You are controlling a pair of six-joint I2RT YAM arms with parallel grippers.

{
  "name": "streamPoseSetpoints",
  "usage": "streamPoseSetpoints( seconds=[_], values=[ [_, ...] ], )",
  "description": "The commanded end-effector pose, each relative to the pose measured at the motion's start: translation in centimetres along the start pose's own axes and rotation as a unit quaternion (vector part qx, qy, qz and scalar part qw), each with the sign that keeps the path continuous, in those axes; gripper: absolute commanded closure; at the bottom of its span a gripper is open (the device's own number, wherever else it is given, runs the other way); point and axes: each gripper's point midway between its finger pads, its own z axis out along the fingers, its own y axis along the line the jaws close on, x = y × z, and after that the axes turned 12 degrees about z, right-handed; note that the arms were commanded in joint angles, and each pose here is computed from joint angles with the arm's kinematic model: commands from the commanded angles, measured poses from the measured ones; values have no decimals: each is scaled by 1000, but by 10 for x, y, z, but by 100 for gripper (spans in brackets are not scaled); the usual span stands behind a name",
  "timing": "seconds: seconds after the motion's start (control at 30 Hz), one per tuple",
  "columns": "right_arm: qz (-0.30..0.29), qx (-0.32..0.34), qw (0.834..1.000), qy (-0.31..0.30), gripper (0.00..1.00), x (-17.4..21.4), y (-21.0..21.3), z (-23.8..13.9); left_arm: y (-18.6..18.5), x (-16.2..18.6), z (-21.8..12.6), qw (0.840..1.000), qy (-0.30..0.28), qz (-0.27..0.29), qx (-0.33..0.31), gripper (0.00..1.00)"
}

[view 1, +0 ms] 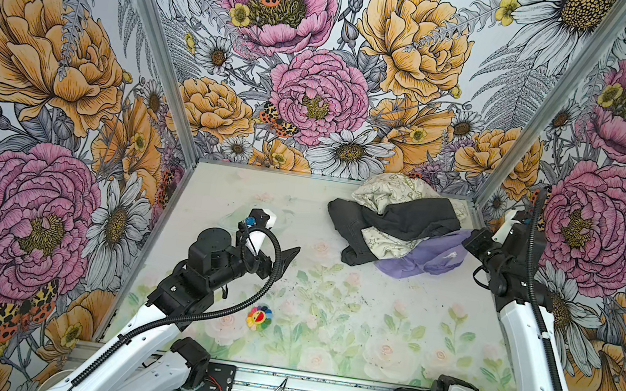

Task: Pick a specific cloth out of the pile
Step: 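Grasp the lavender shirt with the right gripper and lift it up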

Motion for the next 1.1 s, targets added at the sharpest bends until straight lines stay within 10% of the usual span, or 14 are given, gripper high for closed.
streamPoseSetpoints(
  seconds=[0.0,1.07],
  values=[
    [-2,-58,996,-63,100,-41,39,-31,0,4,-2,1000,0,-7,2,1],
    [-63,-243,949,-192,100,-130,177,-161,0,5,-1,1000,2,-7,2,1]
  ],
)
